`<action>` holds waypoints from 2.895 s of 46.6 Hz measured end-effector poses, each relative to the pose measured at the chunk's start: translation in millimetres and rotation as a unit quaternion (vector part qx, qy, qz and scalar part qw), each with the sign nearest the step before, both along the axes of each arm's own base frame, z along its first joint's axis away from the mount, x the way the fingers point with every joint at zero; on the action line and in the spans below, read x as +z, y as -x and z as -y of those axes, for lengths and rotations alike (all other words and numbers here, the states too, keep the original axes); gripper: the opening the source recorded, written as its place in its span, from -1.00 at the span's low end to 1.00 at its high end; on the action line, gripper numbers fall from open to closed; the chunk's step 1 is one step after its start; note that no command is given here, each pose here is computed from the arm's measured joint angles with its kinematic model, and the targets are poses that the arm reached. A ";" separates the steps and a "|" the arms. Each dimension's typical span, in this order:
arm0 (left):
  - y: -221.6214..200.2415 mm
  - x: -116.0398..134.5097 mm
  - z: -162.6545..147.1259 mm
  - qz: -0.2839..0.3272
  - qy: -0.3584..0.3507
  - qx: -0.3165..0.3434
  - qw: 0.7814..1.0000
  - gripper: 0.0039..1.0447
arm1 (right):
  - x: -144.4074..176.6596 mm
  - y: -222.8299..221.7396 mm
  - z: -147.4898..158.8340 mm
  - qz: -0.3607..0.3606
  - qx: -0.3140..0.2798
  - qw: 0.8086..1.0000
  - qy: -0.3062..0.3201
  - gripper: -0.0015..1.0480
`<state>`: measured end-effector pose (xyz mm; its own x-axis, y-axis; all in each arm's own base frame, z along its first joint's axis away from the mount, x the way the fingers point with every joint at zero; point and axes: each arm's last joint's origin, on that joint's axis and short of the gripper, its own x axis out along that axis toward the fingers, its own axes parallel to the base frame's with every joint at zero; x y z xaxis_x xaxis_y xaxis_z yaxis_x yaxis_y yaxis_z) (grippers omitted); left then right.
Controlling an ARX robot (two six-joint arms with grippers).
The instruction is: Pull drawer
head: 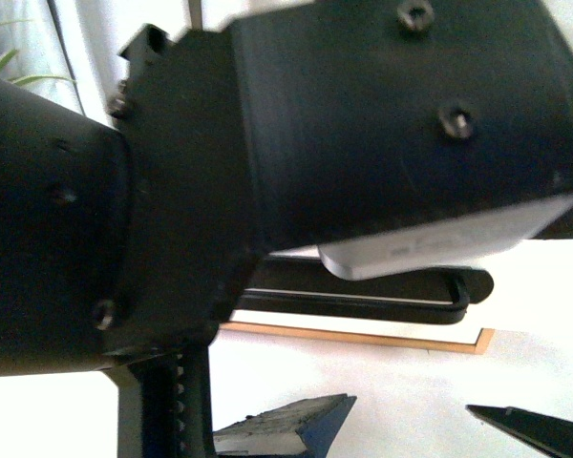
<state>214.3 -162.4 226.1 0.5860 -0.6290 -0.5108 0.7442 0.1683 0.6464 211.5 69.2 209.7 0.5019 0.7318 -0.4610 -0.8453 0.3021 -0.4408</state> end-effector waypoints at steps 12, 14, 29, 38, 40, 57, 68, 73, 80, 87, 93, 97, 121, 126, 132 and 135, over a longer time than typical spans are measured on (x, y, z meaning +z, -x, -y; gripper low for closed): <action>45.9 13.1 -31.4 0.067 0.132 0.127 0.981 0.89 | 17.7 41.5 33.6 0.092 -0.163 0.978 -0.090 0.83; 54.6 10.2 -40.7 0.078 0.153 0.160 0.972 0.89 | 18.1 49.9 39.9 0.095 -0.188 0.972 -0.105 0.83; 113.0 -26.9 -105.7 0.111 0.281 0.393 0.869 0.89 | 5.7 101.0 72.8 0.090 -0.311 0.929 -0.181 0.83; 116.5 -42.2 -118.0 0.123 0.296 0.473 0.821 0.89 | -2.7 113.5 80.7 0.084 -0.365 0.901 -0.218 0.83; 116.6 -45.7 -118.0 0.121 0.299 0.484 0.813 0.89 | -6.6 113.9 82.5 0.080 -0.378 0.895 -0.224 0.83; 116.5 -53.6 -124.7 0.085 0.403 0.551 0.726 0.89 | -19.8 113.8 91.8 0.039 -0.440 0.846 -0.299 0.83; 117.2 -58.5 -139.5 0.060 0.467 0.444 0.762 0.01 | -25.9 114.1 84.1 0.094 -0.493 0.804 -0.320 0.03; 117.1 -58.9 -145.8 0.060 0.467 0.444 0.762 -0.48 | -30.6 114.0 78.6 0.095 -0.500 0.799 -0.320 -0.44; 117.1 -59.6 -154.0 0.053 0.466 0.434 0.769 -0.93 | -38.5 114.1 69.5 0.092 -0.491 0.804 -0.324 -0.97; 117.0 -59.6 -161.9 0.064 0.465 0.449 0.761 -0.93 | -44.5 113.9 69.4 0.089 -0.491 0.804 -0.323 -0.97; 117.0 -59.6 -161.9 0.063 0.465 0.448 0.761 -0.93 | -44.4 114.0 69.4 0.089 -0.491 0.804 -0.323 -0.97; 117.0 -59.6 -162.0 0.063 0.465 0.449 0.761 -0.93 | -44.4 114.0 69.4 0.089 -0.491 0.804 -0.323 -0.97; 117.0 -59.6 -162.1 0.064 0.464 0.449 0.761 0.37 | -44.4 114.0 69.4 0.090 -0.491 0.804 -0.323 0.28; 117.0 -59.6 -162.1 0.064 0.464 0.449 0.761 0.71 | -44.4 114.0 69.4 0.090 -0.491 0.804 -0.323 0.58; 117.0 -59.6 -162.1 0.064 0.464 0.449 0.761 0.88 | -44.4 114.0 69.4 0.089 -0.491 0.804 -0.324 0.82; 117.0 -59.6 -162.1 0.064 0.464 0.449 0.761 0.89 | -44.4 114.0 69.4 0.089 -0.491 0.804 -0.324 0.83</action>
